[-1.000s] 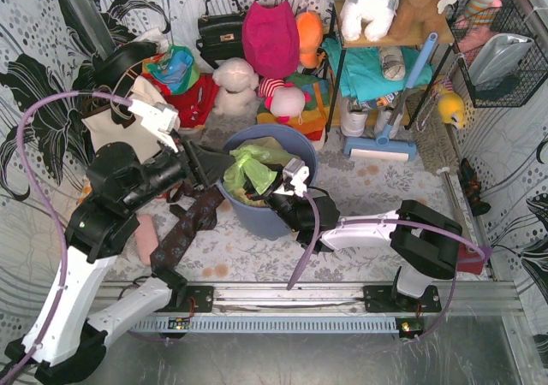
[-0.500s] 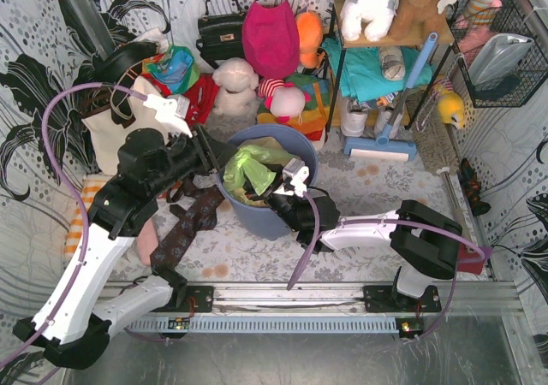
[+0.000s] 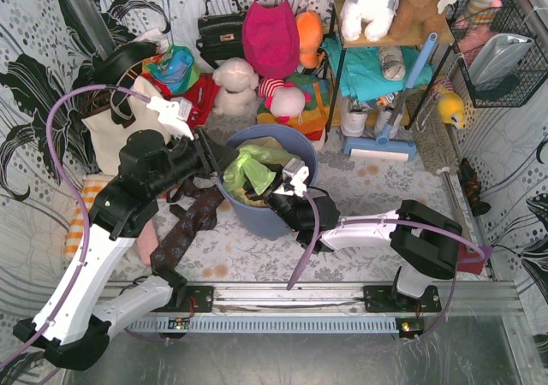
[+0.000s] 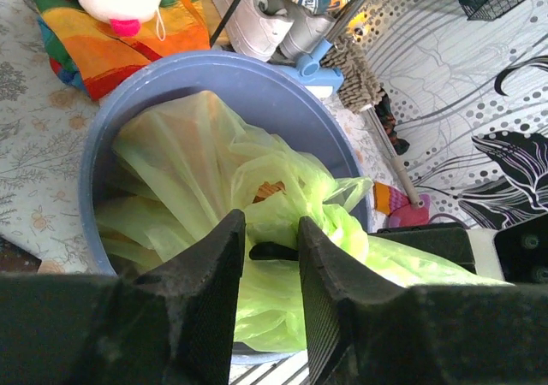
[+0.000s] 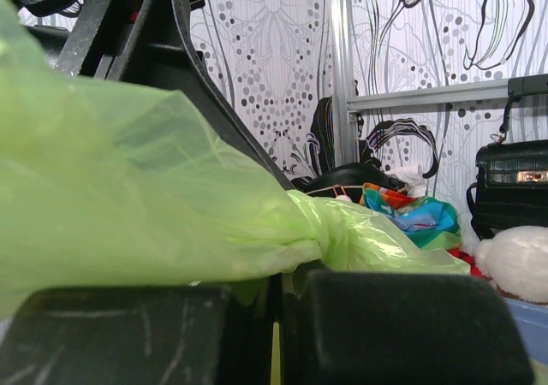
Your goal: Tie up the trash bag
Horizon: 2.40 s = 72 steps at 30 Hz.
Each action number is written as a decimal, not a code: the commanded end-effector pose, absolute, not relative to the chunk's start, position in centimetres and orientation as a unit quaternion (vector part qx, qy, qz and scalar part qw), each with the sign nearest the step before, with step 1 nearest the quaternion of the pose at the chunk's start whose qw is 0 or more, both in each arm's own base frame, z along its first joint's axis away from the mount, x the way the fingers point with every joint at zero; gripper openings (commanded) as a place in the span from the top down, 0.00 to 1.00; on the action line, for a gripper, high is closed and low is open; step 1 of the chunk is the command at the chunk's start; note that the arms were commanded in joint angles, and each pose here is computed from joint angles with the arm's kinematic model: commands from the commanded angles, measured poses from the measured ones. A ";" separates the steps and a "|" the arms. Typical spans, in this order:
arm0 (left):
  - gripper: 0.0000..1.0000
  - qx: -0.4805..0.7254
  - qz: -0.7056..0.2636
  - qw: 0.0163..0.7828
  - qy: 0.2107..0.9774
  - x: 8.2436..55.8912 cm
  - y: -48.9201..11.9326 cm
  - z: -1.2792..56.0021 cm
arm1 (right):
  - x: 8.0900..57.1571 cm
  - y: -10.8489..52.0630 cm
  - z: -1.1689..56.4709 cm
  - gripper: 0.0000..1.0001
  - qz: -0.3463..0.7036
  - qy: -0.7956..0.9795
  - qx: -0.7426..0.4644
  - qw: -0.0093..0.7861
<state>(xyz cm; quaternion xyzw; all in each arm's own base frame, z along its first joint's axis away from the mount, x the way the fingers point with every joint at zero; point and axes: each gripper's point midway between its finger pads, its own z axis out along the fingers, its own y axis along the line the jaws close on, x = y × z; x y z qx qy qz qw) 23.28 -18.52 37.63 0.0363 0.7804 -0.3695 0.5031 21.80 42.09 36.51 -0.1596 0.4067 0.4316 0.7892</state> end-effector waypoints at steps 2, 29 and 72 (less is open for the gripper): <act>0.69 0.047 -0.384 0.493 0.779 23.0 -19.2 37.3 | 21.5 41.9 37.2 1.00 0.445 0.381 -0.146 0.798; 1.00 0.047 -0.376 0.583 0.718 24.4 -18.2 42.6 | 20.4 39.6 37.4 0.83 0.471 0.388 -0.130 0.781; 1.00 0.062 -0.385 0.589 0.708 24.7 -18.9 43.1 | 16.7 33.2 39.2 0.57 0.493 0.601 -0.139 0.614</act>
